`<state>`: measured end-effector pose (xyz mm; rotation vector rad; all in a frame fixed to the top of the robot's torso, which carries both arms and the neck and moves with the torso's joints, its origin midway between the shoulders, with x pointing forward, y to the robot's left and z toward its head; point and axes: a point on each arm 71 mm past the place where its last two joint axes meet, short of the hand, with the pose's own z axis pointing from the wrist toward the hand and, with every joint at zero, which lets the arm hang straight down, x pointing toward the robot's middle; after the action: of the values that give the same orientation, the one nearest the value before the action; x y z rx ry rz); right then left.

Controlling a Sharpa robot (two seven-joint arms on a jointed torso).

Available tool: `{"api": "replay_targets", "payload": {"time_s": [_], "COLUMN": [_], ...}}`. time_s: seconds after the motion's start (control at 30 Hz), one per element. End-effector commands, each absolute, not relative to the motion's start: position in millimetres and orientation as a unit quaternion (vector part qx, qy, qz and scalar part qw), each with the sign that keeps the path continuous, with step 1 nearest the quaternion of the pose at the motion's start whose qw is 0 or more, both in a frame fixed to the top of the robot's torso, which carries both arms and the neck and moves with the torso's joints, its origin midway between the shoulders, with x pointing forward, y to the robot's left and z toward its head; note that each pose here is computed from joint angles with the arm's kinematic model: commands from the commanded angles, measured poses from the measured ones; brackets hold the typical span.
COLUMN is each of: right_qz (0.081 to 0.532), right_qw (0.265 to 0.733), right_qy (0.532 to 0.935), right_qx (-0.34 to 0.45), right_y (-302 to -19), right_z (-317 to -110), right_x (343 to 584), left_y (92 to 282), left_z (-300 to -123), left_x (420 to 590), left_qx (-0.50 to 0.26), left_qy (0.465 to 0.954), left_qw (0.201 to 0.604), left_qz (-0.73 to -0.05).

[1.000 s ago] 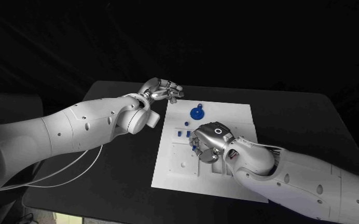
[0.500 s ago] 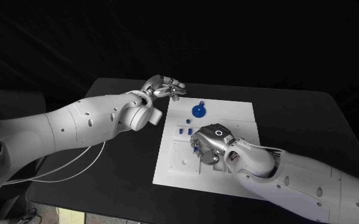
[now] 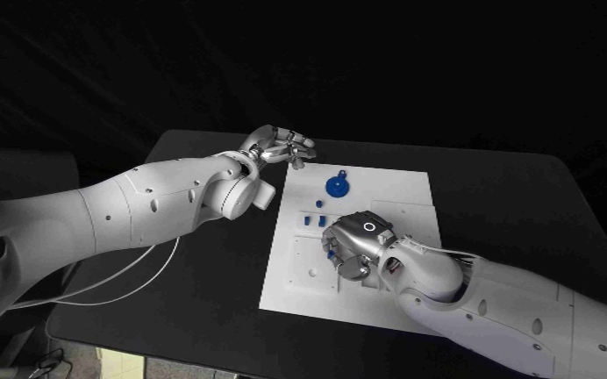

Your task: Assemble the parts on the task board

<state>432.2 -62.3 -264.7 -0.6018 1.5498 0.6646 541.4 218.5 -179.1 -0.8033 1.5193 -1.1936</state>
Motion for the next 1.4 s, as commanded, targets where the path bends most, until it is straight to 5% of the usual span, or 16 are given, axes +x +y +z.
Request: {"api": "replay_targets", "payload": {"time_s": [0.03, 1.4], "right_qz": [0.288, 0.292], "right_qw": [0.622, 0.608], "right_qy": [0.676, 0.693], "right_qx": [-0.271, -0.254], "right_y": [-60.7, -64.3], "right_z": [-266.9, -279.2], "right_x": [430.7, 434.1], "left_y": [216.6, 217.5], "left_z": [-177.6, -178.0], "left_x": [541.4, 541.0], "left_qx": [-0.331, -0.333], "left_qy": [0.625, 0.628], "left_qw": [0.500, 0.497], "left_qz": [-0.499, -0.497]}}
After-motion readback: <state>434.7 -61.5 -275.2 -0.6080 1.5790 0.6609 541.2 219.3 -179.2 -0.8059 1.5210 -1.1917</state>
